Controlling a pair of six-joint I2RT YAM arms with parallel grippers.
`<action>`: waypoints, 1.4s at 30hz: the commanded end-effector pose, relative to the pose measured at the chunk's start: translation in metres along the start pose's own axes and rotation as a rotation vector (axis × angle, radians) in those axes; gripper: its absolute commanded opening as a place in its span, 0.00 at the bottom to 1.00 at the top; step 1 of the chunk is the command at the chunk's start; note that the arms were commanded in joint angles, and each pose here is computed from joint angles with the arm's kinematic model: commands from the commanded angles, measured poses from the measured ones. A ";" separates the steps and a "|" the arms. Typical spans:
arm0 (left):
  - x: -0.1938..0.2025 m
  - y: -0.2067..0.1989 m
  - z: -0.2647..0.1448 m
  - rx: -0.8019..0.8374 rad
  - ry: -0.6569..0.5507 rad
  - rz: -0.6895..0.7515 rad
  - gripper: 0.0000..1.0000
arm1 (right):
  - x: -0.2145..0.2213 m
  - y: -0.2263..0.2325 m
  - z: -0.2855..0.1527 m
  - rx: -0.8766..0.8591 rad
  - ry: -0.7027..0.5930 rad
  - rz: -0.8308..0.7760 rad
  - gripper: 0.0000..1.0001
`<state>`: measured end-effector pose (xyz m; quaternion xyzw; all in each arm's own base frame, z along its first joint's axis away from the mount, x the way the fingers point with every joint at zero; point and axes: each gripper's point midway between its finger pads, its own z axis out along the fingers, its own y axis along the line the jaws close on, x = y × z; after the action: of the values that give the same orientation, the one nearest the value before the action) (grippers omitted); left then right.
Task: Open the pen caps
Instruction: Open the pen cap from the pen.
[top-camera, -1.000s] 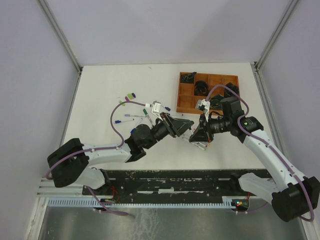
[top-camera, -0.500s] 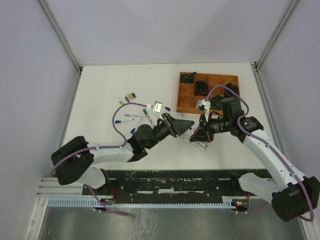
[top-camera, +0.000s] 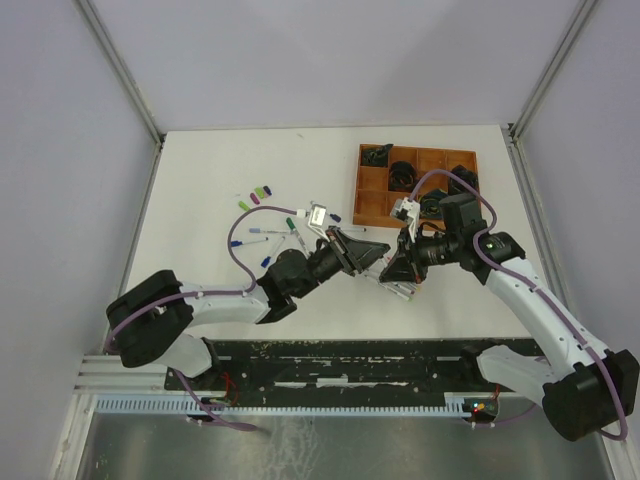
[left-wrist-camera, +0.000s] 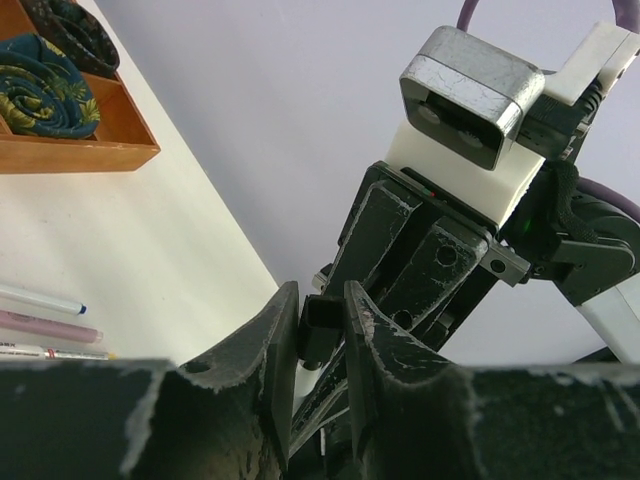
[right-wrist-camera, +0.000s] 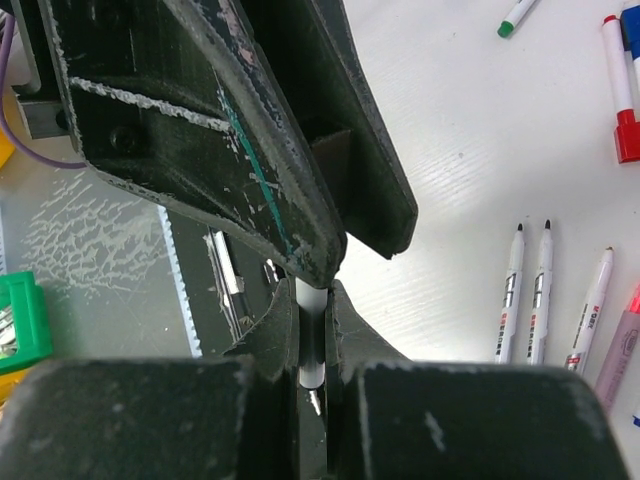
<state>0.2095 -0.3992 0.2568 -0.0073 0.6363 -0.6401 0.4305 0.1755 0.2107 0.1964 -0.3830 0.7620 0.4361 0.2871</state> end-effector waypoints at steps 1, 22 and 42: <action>-0.010 -0.016 0.006 0.042 -0.021 -0.015 0.29 | -0.021 -0.001 -0.004 0.020 -0.044 -0.048 0.01; -0.157 -0.015 0.008 -0.040 -0.327 0.157 0.03 | -0.007 -0.007 0.005 -0.017 0.035 0.047 0.02; -0.199 0.028 -0.008 -0.243 -0.390 0.180 0.03 | -0.010 -0.011 -0.002 0.044 0.029 -0.020 0.02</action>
<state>0.3375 -0.2886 0.3395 -0.1226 0.6029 -0.5284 0.5850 0.1856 0.2136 0.1903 -0.3699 0.7806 0.4370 0.2508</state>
